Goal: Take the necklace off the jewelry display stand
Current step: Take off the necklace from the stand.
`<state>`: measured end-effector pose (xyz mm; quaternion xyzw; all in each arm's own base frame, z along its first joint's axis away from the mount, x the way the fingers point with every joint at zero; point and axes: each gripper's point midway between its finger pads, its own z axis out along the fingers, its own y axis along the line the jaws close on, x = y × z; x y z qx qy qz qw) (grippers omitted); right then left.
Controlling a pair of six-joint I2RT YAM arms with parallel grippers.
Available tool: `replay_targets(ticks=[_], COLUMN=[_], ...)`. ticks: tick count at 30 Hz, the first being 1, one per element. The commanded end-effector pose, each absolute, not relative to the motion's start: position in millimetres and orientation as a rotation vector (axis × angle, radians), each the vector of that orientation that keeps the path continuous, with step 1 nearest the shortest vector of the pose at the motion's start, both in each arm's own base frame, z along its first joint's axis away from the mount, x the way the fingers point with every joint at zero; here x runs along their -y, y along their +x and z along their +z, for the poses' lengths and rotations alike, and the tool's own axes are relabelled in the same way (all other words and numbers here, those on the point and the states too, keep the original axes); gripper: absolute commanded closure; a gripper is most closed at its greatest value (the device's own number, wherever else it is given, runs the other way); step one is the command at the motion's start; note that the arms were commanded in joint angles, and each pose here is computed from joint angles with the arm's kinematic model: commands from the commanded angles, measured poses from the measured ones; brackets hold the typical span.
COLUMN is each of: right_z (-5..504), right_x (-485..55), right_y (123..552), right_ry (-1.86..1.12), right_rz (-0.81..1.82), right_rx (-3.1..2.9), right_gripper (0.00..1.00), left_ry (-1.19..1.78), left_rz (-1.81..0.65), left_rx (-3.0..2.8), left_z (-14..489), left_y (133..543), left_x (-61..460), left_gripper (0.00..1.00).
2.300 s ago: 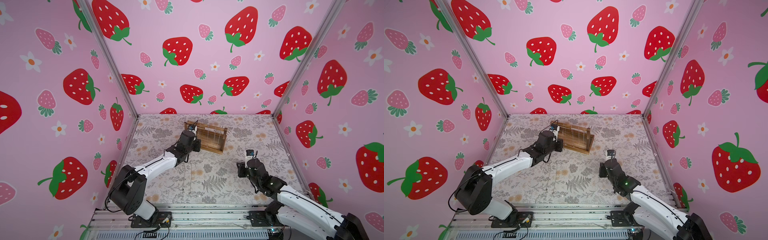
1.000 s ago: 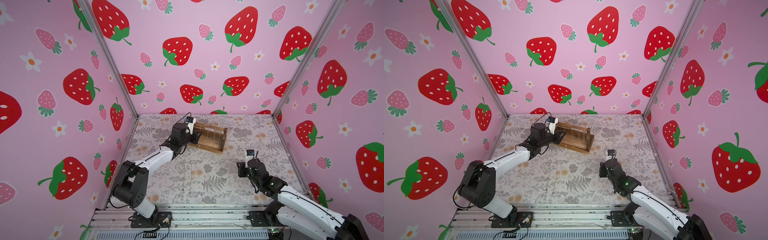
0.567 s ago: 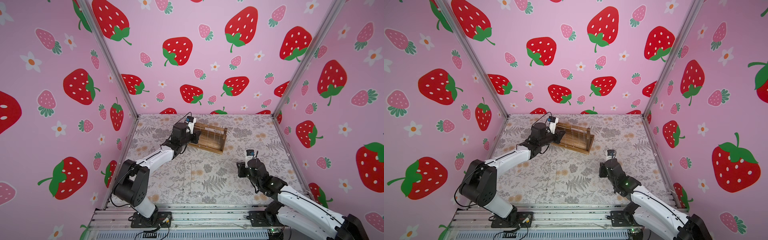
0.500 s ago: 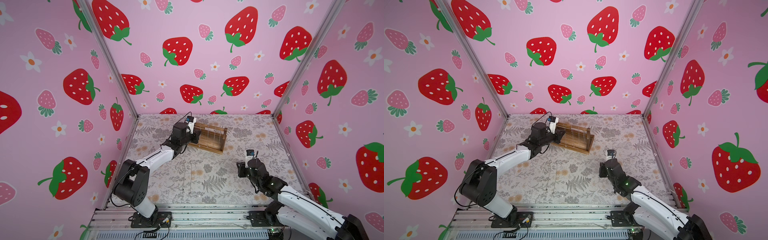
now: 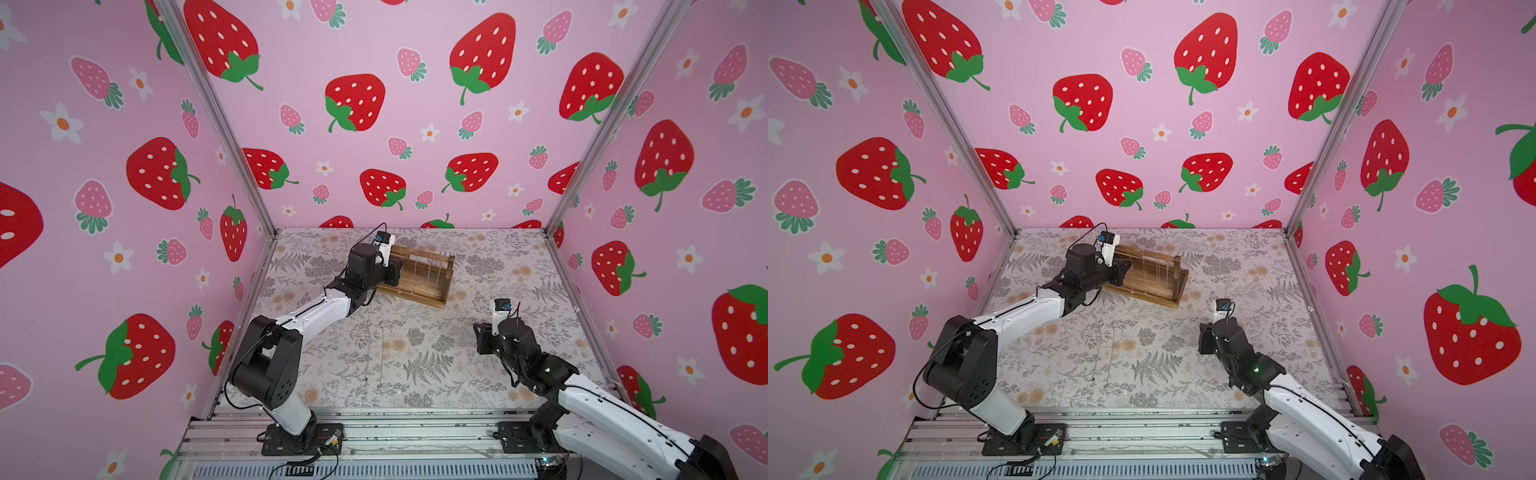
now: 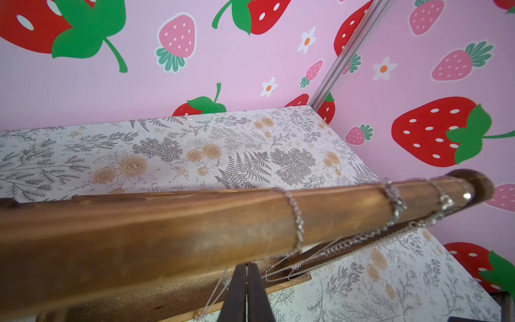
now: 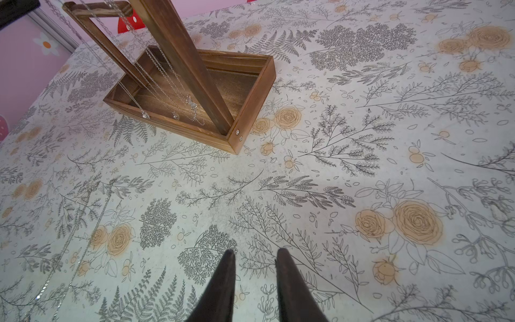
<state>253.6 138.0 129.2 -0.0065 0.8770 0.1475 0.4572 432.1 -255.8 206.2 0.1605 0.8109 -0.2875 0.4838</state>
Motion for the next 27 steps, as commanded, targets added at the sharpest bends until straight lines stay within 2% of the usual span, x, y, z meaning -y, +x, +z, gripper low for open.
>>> replay_targets(ticks=[1, 12, 18, 25, 27], right_z=[135, 132, 131, 131, 131], right_x=[-139, -139, -139, -139, -139], right_y=[255, 256, 256, 257, 257], right_ry=[-0.017, -0.019, -0.018, -0.019, -0.018], right_rz=[0.378, 0.376, 0.372, 0.371, 0.372], right_rx=[-2.138, -2.147, -2.147, -2.15, -2.149], right_gripper=[0.72, 0.73, 0.72, 0.72, 0.73], left_ry=[0.399, 0.398, 0.404, 0.409, 0.41], left_rz=[-0.686, -0.687, -0.672, -0.658, -0.658], left_rx=[-1.93, -1.931, -1.937, -1.949, -1.955], left_z=[227, 227, 225, 224, 220], left_y=[435, 442, 441, 433, 431], left_x=[258, 261, 261, 256, 255], left_gripper=[0.87, 0.84, 1.0, 0.99, 0.92])
